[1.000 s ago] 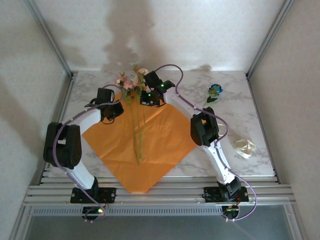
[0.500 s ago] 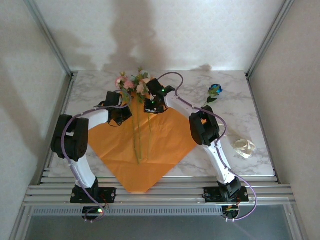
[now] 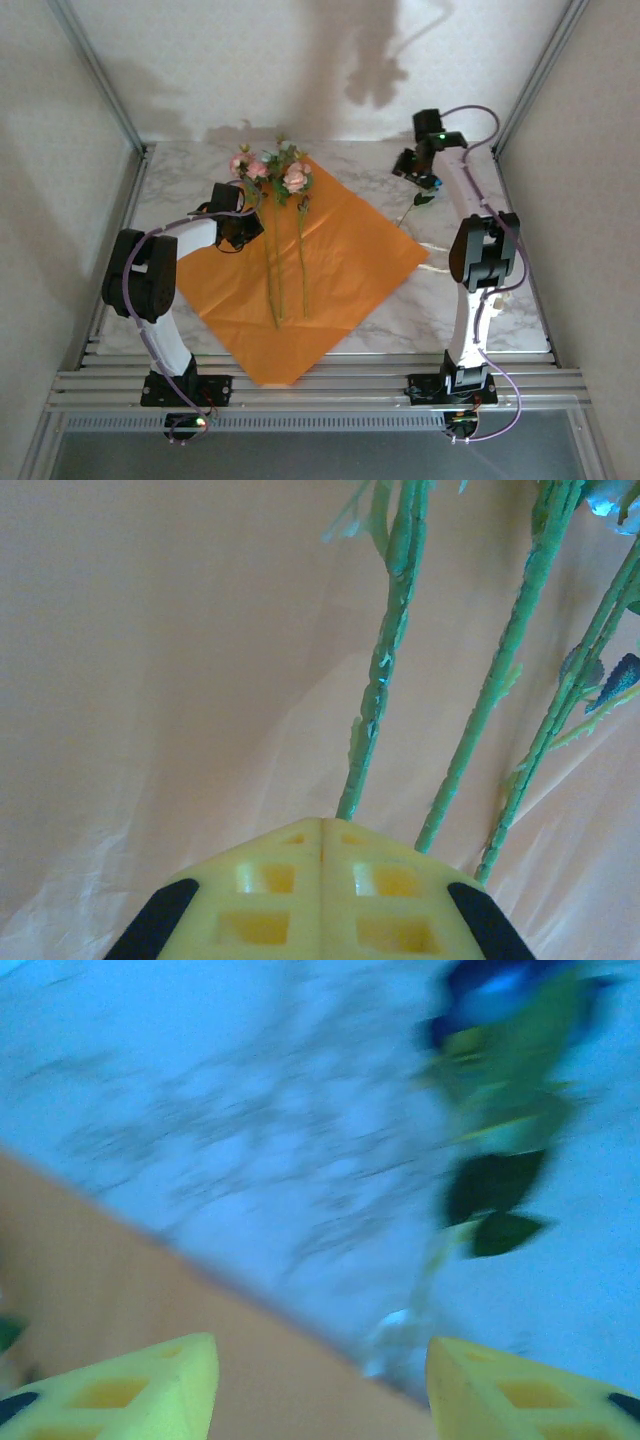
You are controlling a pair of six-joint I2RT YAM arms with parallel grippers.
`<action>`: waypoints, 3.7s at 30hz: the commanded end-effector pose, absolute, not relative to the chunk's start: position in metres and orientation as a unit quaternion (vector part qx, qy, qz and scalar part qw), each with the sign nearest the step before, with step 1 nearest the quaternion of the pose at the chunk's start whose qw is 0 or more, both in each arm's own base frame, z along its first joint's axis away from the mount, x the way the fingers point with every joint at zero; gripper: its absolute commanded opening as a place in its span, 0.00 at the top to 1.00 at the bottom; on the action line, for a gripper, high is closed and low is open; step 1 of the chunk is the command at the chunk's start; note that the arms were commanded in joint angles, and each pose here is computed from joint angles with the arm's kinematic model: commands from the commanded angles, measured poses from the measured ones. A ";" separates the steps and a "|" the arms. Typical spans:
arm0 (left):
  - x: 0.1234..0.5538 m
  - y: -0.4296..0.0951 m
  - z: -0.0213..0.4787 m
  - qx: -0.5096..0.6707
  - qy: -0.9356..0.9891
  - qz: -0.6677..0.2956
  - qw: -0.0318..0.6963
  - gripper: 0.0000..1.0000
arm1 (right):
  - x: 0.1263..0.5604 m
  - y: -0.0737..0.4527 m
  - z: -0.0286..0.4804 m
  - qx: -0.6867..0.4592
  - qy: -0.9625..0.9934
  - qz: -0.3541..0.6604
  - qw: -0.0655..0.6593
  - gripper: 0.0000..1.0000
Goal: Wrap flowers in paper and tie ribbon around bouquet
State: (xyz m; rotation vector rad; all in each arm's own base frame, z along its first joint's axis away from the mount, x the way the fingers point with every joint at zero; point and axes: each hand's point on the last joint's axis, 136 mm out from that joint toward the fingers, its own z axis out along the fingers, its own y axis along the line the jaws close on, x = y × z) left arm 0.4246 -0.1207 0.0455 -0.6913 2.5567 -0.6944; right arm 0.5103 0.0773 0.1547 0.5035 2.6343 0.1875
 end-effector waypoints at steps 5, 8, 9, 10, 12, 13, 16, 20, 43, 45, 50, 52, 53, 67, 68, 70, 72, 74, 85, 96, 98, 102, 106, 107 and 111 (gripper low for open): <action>0.428 -0.119 0.057 -0.248 0.914 -0.243 0.210 1.00 | 0.499 0.069 0.076 0.190 0.975 -0.001 0.115 0.43; 0.428 -0.120 0.059 -0.249 0.914 -0.245 0.209 1.00 | 0.495 0.069 0.058 0.214 0.972 -0.008 0.091 0.43; 0.428 -0.120 0.059 -0.249 0.914 -0.245 0.209 1.00 | 0.493 0.069 0.053 0.224 0.971 -0.012 0.085 0.43; 0.428 -0.120 0.059 -0.249 0.914 -0.244 0.209 1.00 | 0.490 0.066 0.049 0.235 0.968 -0.017 0.081 0.44; 0.428 -0.120 0.059 -0.248 0.914 -0.245 0.208 1.00 | 0.486 0.062 0.042 0.253 0.964 -0.027 0.078 0.44; 0.427 -0.120 0.059 -0.249 0.914 -0.245 0.208 1.00 | 0.485 0.061 0.039 0.261 0.962 -0.030 0.080 0.46; 0.427 -0.121 0.059 -0.248 0.914 -0.246 0.206 1.00 | 0.491 0.060 0.029 0.268 0.959 -0.025 0.095 0.54; 0.427 -0.121 0.059 -0.244 0.916 -0.245 0.205 1.00 | 0.504 0.056 0.024 0.255 0.960 -0.040 0.110 0.76; 0.423 -0.120 0.052 -0.242 0.918 -0.242 0.198 1.00 | 0.532 0.065 0.374 0.149 0.824 -0.041 0.545 1.00; 0.424 -0.120 0.052 -0.244 0.918 -0.242 0.199 1.00 | 0.526 0.136 0.355 0.097 0.847 0.099 0.513 1.00; 0.424 -0.120 0.048 -0.248 0.917 -0.241 0.198 1.00 | 0.478 0.310 0.303 -0.031 0.862 0.328 0.386 1.00; 0.424 -0.119 0.047 -0.247 0.918 -0.240 0.197 1.00 | 0.460 0.365 0.290 -0.085 0.861 0.366 0.343 1.00; 0.424 -0.120 0.046 -0.246 0.919 -0.240 0.195 1.00 | 0.456 0.383 0.276 -0.096 0.872 0.358 0.320 1.00; 0.417 -0.119 0.058 -0.250 0.915 -0.244 0.201 1.00 | 0.504 0.423 0.129 -0.049 0.921 0.317 0.220 0.59; 0.416 -0.118 0.061 -0.249 0.915 -0.243 0.202 1.00 | 0.508 0.419 0.132 -0.043 0.922 0.316 0.221 0.47; 0.412 -0.116 0.066 -0.249 0.917 -0.238 0.203 1.00 | 0.511 0.407 0.146 -0.042 0.923 0.305 0.232 0.37; 0.408 -0.113 0.070 -0.248 0.918 -0.234 0.203 1.00 | 0.508 0.391 0.169 -0.047 0.924 0.286 0.249 0.32; 0.402 -0.109 0.070 -0.249 0.921 -0.228 0.195 1.00 | 0.501 0.371 0.183 -0.036 0.929 0.268 0.253 0.30; 0.367 -0.105 0.026 -0.242 0.940 -0.208 0.118 1.00 | 0.369 0.293 0.120 0.069 0.967 0.203 0.140 0.67; 0.371 -0.120 -0.007 -0.253 0.935 -0.231 0.096 1.00 | 0.370 0.272 0.035 0.127 0.979 0.143 0.067 0.77; 0.379 -0.123 -0.009 -0.257 0.932 -0.235 0.099 1.00 | 0.381 0.260 0.025 0.140 0.979 0.134 0.060 0.78; 0.394 -0.123 -0.010 -0.265 0.931 -0.227 0.107 1.00 | 0.398 0.242 0.018 0.145 0.981 0.115 0.058 0.78; 0.408 -0.127 -0.006 -0.265 0.929 -0.232 0.113 1.00 | 0.414 0.232 0.024 0.134 0.982 0.118 0.064 0.76; 0.410 -0.128 -0.005 -0.264 0.929 -0.234 0.113 1.00 | 0.417 0.232 0.029 0.123 0.983 0.119 0.069 0.74; 0.409 -0.133 -0.004 -0.261 0.928 -0.240 0.110 1.00 | 0.425 0.229 0.068 0.085 0.983 0.118 0.116 0.64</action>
